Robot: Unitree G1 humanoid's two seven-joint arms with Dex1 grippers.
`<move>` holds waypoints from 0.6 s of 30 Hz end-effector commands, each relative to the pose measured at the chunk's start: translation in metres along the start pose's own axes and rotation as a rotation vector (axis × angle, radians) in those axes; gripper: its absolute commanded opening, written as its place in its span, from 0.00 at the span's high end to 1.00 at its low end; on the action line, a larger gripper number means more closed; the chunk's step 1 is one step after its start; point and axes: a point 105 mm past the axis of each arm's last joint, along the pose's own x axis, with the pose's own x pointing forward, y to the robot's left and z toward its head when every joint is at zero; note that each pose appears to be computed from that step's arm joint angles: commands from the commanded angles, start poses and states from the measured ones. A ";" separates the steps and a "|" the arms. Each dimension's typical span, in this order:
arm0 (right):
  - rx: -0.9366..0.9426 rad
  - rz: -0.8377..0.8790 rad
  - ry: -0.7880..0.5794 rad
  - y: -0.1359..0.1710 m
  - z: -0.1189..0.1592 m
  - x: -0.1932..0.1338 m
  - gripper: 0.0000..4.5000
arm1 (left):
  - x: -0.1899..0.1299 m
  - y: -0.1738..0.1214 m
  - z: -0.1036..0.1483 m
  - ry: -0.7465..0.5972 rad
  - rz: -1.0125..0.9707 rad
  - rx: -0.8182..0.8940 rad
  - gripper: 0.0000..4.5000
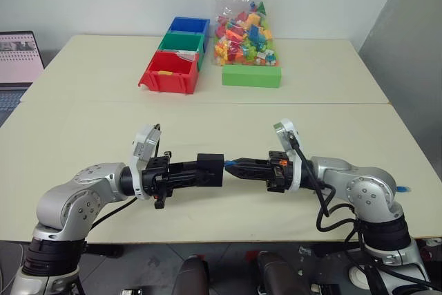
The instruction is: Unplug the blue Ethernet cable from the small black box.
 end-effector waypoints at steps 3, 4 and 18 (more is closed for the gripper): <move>0.006 0.037 -0.028 0.005 0.012 -0.005 0.99 | -0.003 -0.007 0.001 0.018 -0.020 0.017 0.83; 0.012 0.036 -0.028 0.005 0.012 -0.007 0.99 | -0.005 -0.007 0.000 0.022 -0.016 0.014 0.83; 0.023 -0.010 -0.006 0.004 0.008 -0.027 0.99 | -0.020 0.004 0.002 0.007 0.059 0.008 0.83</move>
